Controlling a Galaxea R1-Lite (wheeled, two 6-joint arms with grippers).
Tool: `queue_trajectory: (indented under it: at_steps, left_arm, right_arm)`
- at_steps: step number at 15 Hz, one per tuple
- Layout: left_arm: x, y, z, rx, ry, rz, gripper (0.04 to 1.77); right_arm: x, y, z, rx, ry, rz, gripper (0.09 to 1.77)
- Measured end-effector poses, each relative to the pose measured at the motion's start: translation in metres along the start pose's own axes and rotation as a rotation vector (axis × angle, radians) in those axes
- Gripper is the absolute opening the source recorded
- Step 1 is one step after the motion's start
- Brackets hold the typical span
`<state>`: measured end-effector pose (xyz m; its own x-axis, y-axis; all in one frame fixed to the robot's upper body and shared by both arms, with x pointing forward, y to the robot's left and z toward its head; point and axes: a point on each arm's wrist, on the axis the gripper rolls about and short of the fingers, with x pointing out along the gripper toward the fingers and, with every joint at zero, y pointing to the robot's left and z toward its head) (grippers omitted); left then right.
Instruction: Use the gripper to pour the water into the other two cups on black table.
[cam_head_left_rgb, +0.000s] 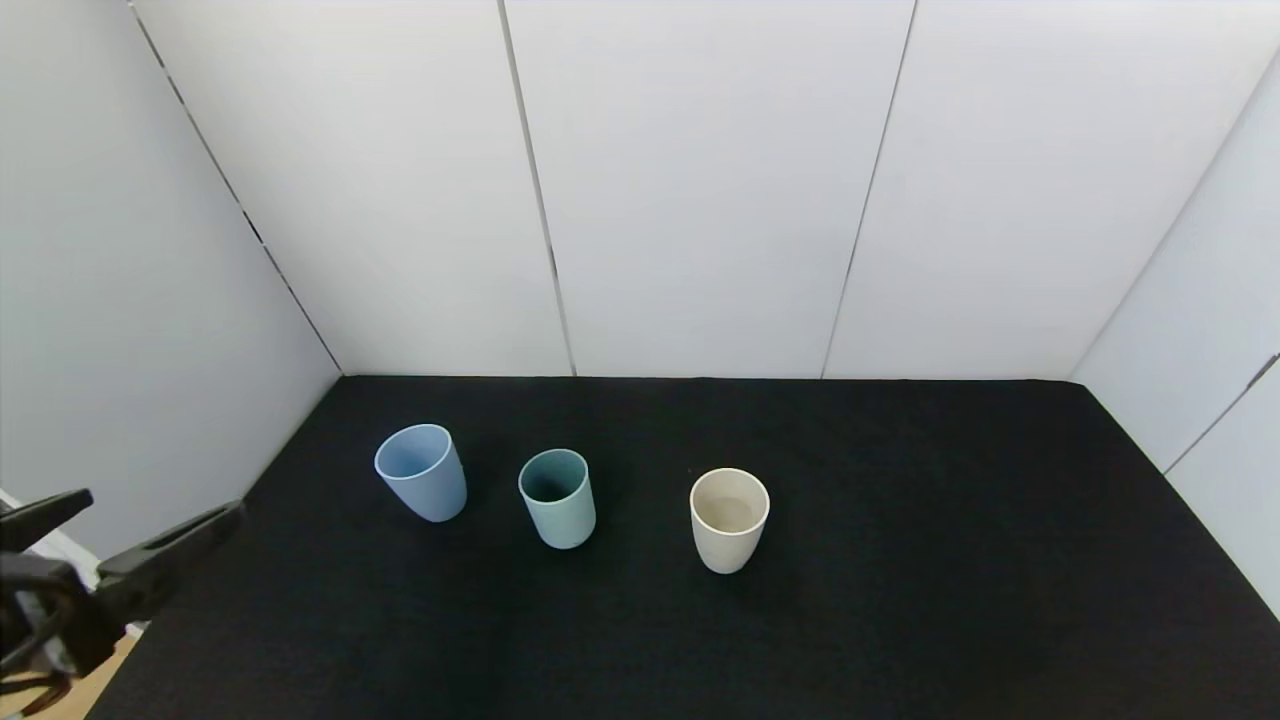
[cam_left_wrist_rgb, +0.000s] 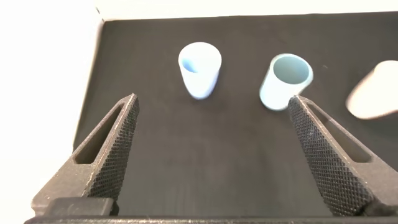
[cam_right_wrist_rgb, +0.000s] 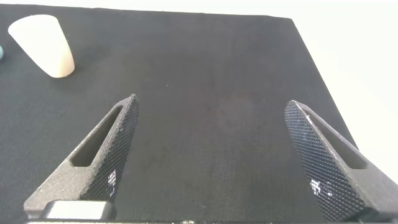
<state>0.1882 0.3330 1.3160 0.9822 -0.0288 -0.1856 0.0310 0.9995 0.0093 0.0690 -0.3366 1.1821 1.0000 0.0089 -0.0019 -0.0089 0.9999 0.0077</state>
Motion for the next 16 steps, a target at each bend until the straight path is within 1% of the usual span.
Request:
queue_trajectory:
  at_steps: [2, 5, 8, 11, 13, 16]
  left_arm:
    - [-0.029, -0.001, -0.008, 0.001, -0.025, -0.007, 1.71]
    - [-0.069, -0.003, -0.028, 0.003, -0.061, -0.027, 1.71]
    - [-0.096, -0.005, -0.053, 0.011, -0.136, -0.046, 1.71]
    - [-0.111, -0.006, -0.079, 0.038, -0.207, -0.078, 1.71]
    - [-0.116, -0.007, -0.095, 0.076, -0.250, -0.090, 1.72]
    - [-0.113, -0.007, -0.116, 0.114, -0.258, -0.074, 1.72]
  right_arm:
    - [0.000, 0.000, 0.000, 0.000, 0.000, 0.000, 1.71]
    - [0.000, 0.000, 0.000, 0.000, 0.000, 0.000, 1.71]
    - [0.000, 0.000, 0.000, 0.000, 0.000, 0.000, 1.71]
    - [0.000, 0.000, 0.000, 0.000, 0.000, 0.000, 1.71]
    - [0.000, 0.000, 0.000, 0.000, 0.000, 0.000, 1.71]
    - [0.000, 0.000, 0.000, 0.000, 0.000, 0.000, 1.71]
